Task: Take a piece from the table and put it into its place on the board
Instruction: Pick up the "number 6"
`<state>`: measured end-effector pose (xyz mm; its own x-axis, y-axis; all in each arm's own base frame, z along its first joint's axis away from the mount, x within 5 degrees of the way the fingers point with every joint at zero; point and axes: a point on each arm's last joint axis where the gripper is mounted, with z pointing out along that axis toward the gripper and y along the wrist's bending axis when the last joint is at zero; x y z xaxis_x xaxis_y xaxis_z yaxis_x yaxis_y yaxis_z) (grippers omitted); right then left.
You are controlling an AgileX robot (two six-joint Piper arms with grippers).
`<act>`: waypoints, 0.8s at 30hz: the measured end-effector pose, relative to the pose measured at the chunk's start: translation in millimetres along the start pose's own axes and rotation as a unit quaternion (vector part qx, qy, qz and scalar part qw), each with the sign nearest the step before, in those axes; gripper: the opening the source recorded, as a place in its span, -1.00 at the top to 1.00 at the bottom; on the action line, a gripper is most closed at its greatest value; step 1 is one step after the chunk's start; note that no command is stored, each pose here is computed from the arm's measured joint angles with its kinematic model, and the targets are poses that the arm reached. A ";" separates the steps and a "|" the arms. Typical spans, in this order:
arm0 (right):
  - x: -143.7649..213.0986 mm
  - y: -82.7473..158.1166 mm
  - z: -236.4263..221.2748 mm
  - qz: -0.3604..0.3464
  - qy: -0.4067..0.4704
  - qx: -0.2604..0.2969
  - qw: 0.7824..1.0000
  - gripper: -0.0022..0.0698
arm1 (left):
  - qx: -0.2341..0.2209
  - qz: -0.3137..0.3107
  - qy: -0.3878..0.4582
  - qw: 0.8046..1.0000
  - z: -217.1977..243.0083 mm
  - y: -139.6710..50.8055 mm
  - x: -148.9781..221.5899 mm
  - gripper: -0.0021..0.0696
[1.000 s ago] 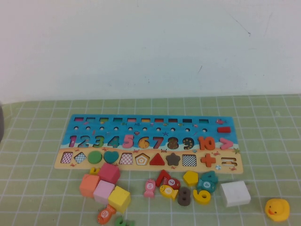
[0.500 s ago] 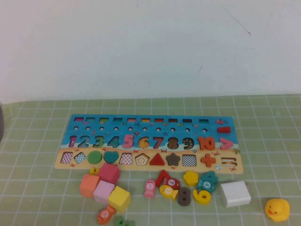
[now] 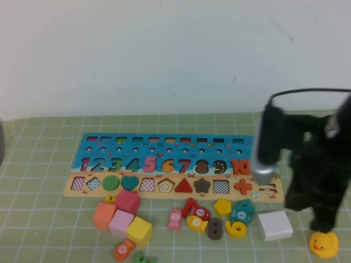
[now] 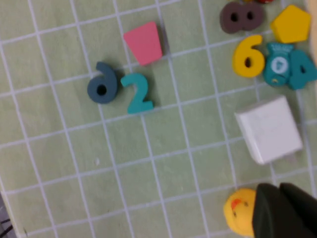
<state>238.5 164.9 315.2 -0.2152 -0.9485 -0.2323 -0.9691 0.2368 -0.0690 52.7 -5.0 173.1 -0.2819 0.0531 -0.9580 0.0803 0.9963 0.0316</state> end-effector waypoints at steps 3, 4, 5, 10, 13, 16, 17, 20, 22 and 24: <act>-16.1 -8.1 28.7 0.006 0.020 -0.021 1.000 0.90 | 0.000 0.000 0.000 1.000 0.0 0.0 0.0 0.95; -20.8 -9.4 38.4 0.003 0.025 -0.026 0.999 0.86 | 0.000 0.000 0.000 1.000 0.0 0.0 0.0 0.95; -24.2 -10.5 47.8 0.002 0.031 -0.032 0.999 0.78 | 0.000 0.000 0.000 1.000 0.0 0.0 0.0 0.95; -34.1 -14.2 86.1 -0.001 0.053 -0.052 0.997 0.14 | 0.000 0.000 0.000 1.000 0.0 0.0 0.0 0.95; -37.4 -18.5 104.1 -0.001 0.056 -0.052 0.997 -0.15 | 0.000 0.000 0.000 1.000 0.0 0.0 0.0 0.95; -39.7 -22.6 119.0 0.001 0.056 -0.050 0.997 -0.24 | 0.000 0.000 0.000 1.000 0.0 0.0 0.0 0.95; -40.4 -23.8 123.5 0.002 0.057 -0.050 0.997 -0.25 | 0.000 0.000 0.000 1.000 0.0 0.0 0.0 0.95; -41.4 -26.3 135.1 0.003 0.059 -0.052 0.997 -0.26 | 0.000 0.000 0.000 1.000 0.0 0.0 0.0 0.95; -41.8 -27.5 142.3 0.004 0.062 -0.054 0.997 -0.26 | 0.000 0.000 0.000 1.000 0.0 0.0 0.0 0.95; -41.9 -28.8 150.6 0.005 0.065 -0.055 0.996 -0.27 | 0.000 -0.001 -0.001 1.000 -0.2 -0.1 -0.6 0.95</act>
<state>293.6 229.4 180.8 -0.2317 -0.9672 -0.1040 -0.9726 0.2286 0.0415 52.7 -5.1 173.7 -0.2803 0.0510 -0.9586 0.0804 0.9963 0.0295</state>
